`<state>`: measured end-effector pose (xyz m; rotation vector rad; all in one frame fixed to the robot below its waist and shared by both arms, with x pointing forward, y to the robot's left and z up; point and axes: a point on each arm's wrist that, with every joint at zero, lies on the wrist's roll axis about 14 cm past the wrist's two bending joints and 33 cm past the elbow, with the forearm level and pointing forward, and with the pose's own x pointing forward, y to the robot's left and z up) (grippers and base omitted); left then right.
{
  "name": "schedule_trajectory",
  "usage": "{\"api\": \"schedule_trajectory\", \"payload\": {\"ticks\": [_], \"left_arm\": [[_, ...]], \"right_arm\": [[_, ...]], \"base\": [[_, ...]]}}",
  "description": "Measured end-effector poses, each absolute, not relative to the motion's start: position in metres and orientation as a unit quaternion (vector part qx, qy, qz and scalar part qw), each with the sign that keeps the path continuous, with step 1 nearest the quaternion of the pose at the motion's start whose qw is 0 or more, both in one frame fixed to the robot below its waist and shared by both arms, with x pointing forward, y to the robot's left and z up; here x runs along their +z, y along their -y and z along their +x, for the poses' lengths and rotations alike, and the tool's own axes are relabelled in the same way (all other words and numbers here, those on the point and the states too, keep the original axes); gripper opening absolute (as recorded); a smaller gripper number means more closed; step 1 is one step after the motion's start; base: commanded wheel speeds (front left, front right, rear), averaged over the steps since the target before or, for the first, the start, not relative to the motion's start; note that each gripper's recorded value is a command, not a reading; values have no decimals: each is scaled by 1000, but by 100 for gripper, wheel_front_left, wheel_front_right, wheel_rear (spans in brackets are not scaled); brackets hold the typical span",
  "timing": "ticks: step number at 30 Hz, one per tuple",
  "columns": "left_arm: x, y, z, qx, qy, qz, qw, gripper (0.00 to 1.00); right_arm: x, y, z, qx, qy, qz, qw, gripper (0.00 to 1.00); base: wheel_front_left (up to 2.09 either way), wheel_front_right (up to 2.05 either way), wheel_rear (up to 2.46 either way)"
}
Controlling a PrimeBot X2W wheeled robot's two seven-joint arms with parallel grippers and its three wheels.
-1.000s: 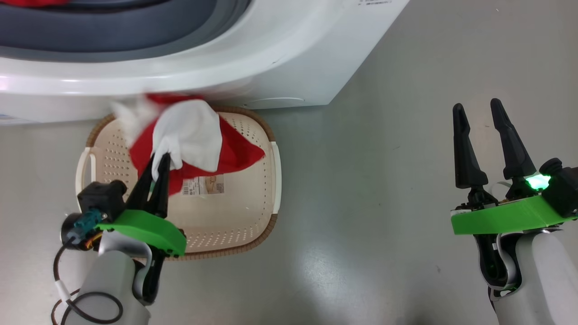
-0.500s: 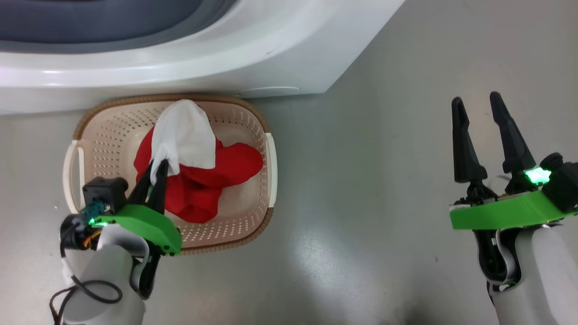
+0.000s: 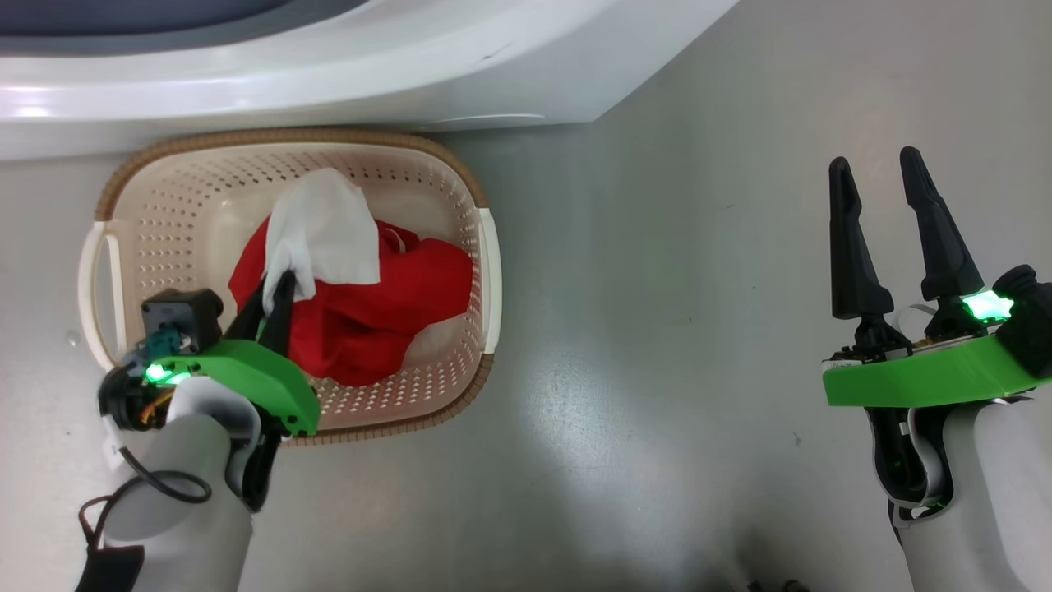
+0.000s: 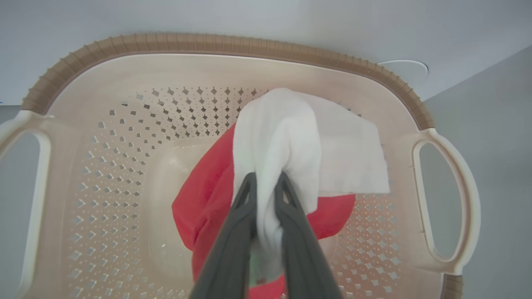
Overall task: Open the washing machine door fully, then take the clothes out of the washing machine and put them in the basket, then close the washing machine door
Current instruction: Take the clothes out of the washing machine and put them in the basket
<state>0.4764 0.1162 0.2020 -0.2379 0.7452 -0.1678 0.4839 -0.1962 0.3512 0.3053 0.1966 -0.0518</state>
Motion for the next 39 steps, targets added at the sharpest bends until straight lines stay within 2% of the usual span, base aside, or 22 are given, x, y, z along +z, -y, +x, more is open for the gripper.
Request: {"api": "schedule_trajectory", "payload": {"ticks": [1,2,4,5,6,7,22,39], "left_arm": [[199,-118,476,-79,-367,-116,920,0],[198,-120,477,-77,-367,-117,920,5],[199,-122,478,-72,-366,-120,920,48],[200,-123,478,-71,-365,-121,920,48],[201,-124,479,-70,-364,-121,921,78],[203,-124,480,-68,-362,-122,922,100],[258,-144,499,-42,-284,-142,947,100],[366,-165,512,-33,-131,-118,984,100]], "right_arm": [[348,196,484,-26,-101,152,983,100],[347,196,484,-26,-102,151,983,100],[348,196,485,-26,-100,152,983,100],[350,196,485,-26,-98,152,983,100],[351,196,486,-25,-96,152,983,100],[353,195,488,-24,-93,152,984,100],[387,188,494,-10,-56,155,986,100],[429,184,475,0,-25,159,987,100]], "base": [[0,0,0],[0,0,0],[0,0,0],[0,0,0],[0,0,0],[0,0,0],[0,0,0],[0,0,0]]}}
